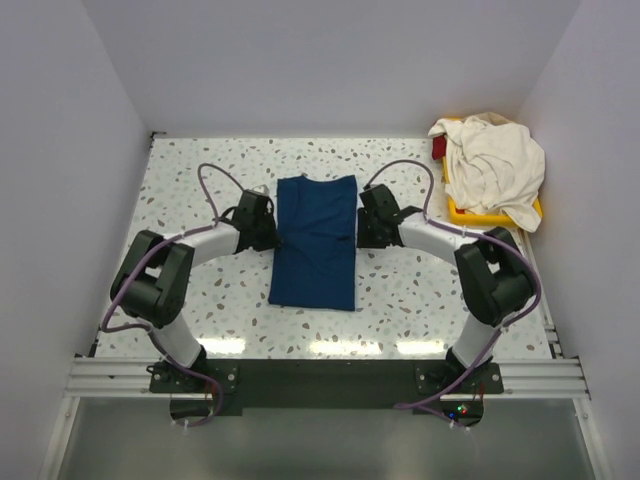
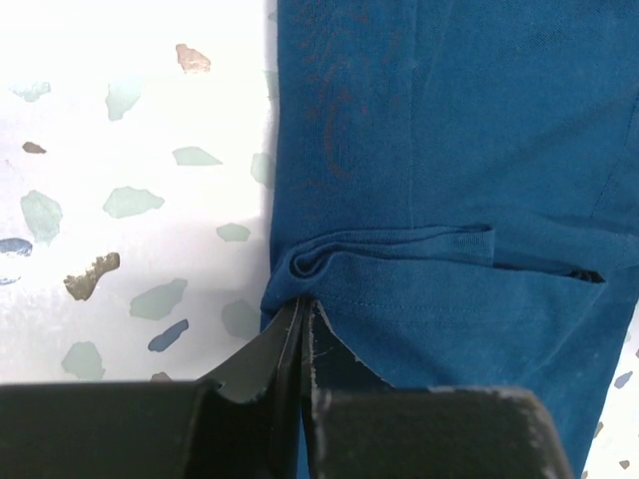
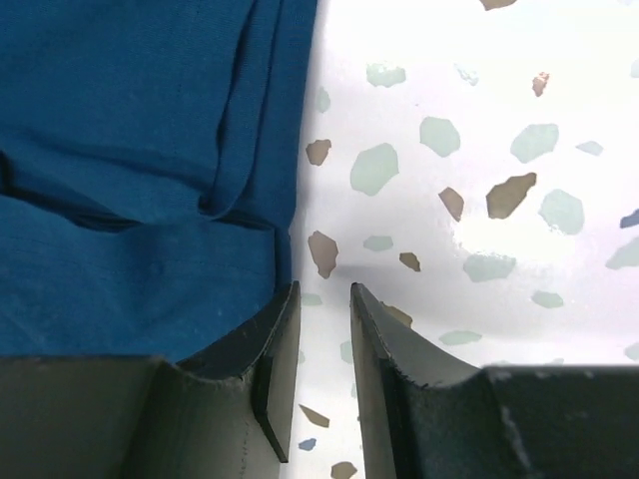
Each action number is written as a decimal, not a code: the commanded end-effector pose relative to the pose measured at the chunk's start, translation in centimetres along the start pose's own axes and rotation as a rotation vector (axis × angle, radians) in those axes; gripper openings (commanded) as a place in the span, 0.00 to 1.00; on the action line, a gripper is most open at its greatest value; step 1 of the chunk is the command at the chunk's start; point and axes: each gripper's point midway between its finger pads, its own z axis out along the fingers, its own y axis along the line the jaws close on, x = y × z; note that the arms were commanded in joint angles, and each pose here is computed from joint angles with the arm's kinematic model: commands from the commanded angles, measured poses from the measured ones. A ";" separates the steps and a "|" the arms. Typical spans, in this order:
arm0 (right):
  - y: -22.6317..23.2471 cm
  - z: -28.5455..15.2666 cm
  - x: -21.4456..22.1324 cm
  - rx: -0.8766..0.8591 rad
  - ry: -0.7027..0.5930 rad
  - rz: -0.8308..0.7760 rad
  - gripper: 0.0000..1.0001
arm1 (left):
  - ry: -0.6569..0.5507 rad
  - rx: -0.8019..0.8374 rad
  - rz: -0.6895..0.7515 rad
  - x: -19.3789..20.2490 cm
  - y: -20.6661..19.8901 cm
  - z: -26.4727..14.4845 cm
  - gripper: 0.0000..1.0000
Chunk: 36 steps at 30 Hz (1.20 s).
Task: Fold and stack the t-shirts
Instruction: Fold the tshirt
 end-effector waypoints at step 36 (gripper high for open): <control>6.3 -1.7 -3.3 -0.303 0.018 -0.021 0.26 | -0.090 0.099 -0.016 -4.3 -3.5 -2.3 0.29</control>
